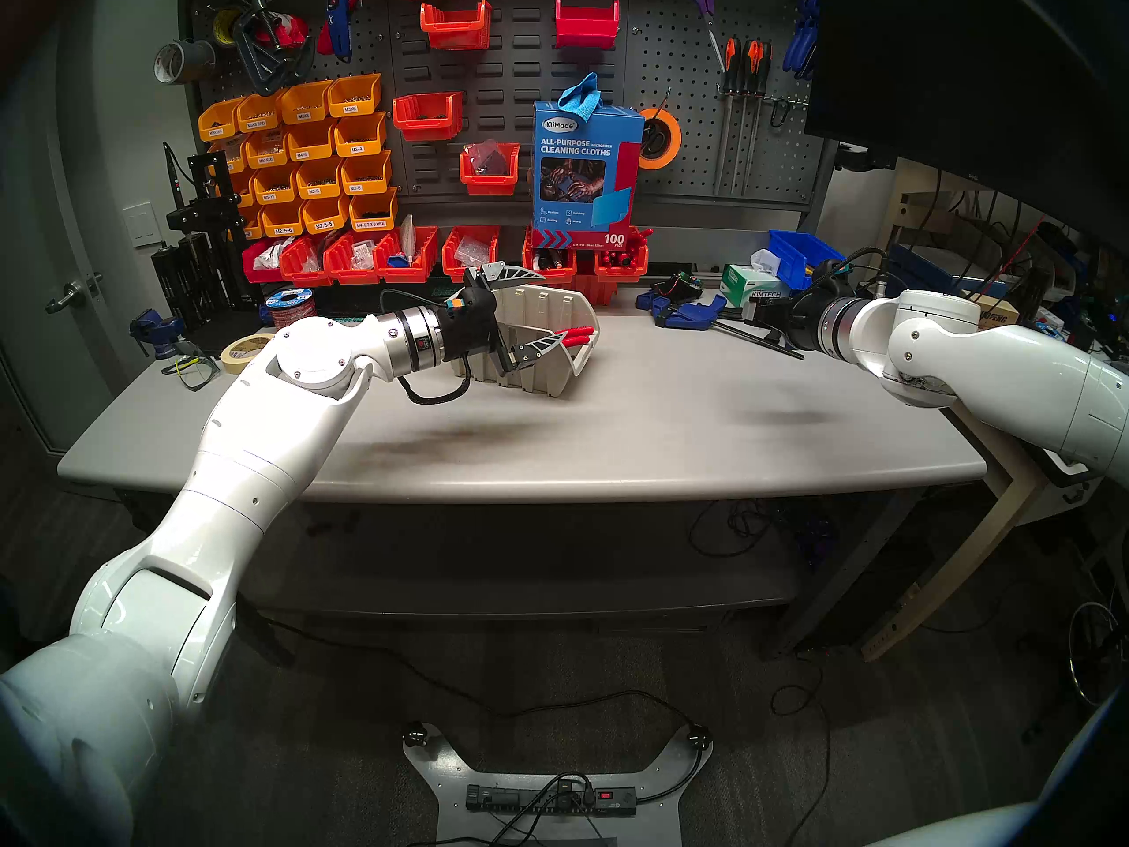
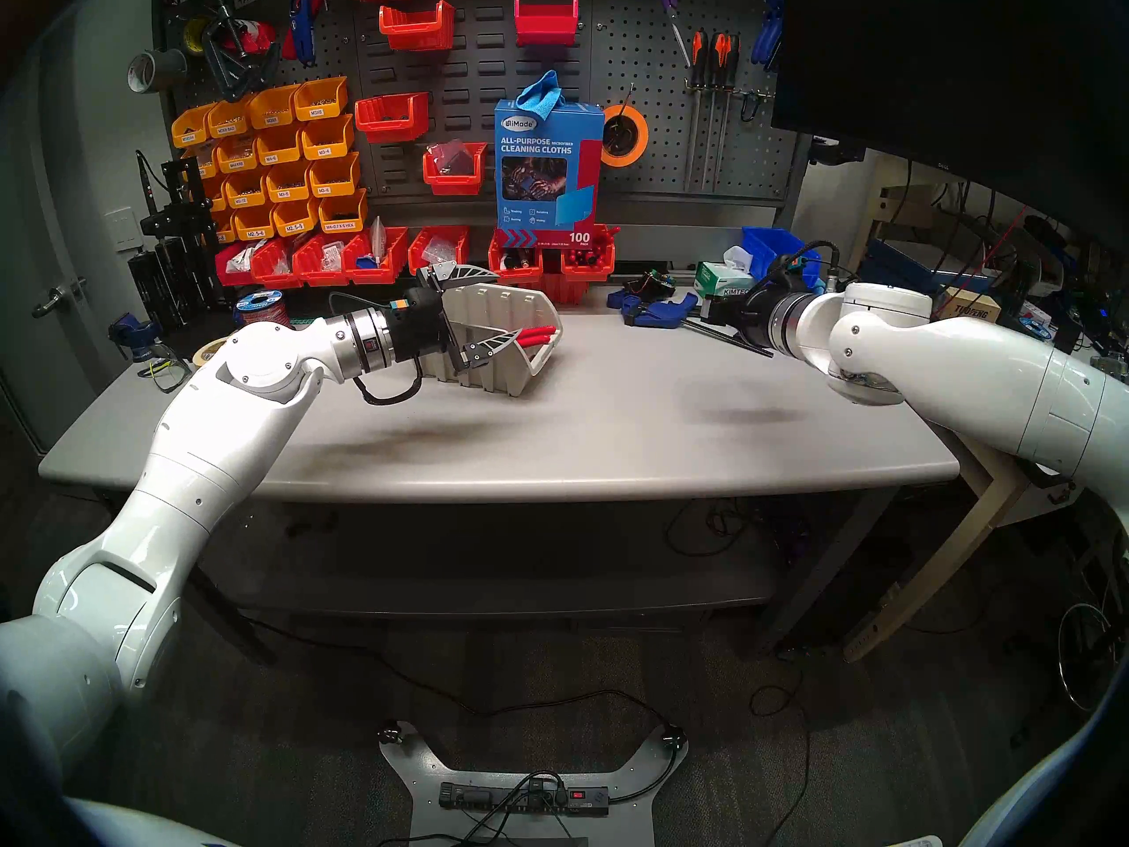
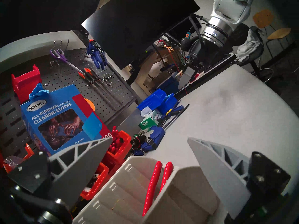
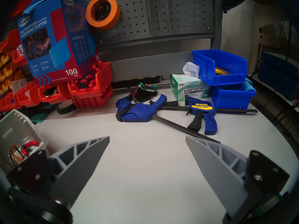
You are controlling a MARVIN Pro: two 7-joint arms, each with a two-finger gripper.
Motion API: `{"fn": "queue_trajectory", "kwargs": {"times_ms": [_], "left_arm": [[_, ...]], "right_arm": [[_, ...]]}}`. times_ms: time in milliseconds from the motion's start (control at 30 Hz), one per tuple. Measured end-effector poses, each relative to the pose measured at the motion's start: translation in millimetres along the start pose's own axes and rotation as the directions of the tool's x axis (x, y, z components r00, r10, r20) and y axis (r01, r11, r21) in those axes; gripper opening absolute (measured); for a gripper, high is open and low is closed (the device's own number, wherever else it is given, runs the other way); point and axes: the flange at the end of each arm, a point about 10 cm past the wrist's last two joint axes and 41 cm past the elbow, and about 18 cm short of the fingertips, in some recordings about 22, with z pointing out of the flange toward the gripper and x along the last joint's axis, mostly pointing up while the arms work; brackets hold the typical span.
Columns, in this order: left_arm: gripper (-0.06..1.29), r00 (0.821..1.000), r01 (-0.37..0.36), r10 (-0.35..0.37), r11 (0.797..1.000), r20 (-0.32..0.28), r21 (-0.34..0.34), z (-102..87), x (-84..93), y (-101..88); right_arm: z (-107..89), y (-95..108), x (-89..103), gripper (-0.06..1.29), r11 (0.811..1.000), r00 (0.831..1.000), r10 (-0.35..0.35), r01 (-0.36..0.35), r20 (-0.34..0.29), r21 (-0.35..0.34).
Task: Take out tools from the storage box
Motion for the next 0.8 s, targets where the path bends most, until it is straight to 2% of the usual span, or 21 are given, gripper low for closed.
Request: {"fn": "queue_trajectory", "kwargs": {"times_ms": [300, 400, 500, 800], "left_arm": [[1.26, 0.999, -0.007, 0.011, 0.991, 0.03, -0.133, -16.5, -5.8, -16.3], [1.26, 0.999, 0.001, 0.006, 0.983, 0.042, -0.186, -19.3, -9.9, -20.3], [1.26, 0.998, 0.001, 0.012, 0.972, 0.054, -0.236, -19.0, -13.0, -23.5], [1.26, 0.996, 0.004, 0.025, 0.949, 0.086, -0.315, -11.3, -25.0, -24.0]], "right_arm": [[0.0, 0.1, 0.0, 1.21, 1.0, 1.0, 0.0, 0.0, 0.0, 0.0], [-0.1, 0.2, 0.0, 1.21, 1.0, 1.0, 0.0, 0.0, 0.0, -0.001], [-0.1, 0.2, 0.0, 1.21, 1.0, 1.0, 0.0, 0.0, 0.0, -0.001], [-0.1, 0.3, 0.1, 1.21, 1.0, 1.0, 0.0, 0.0, 0.0, -0.001]]}}
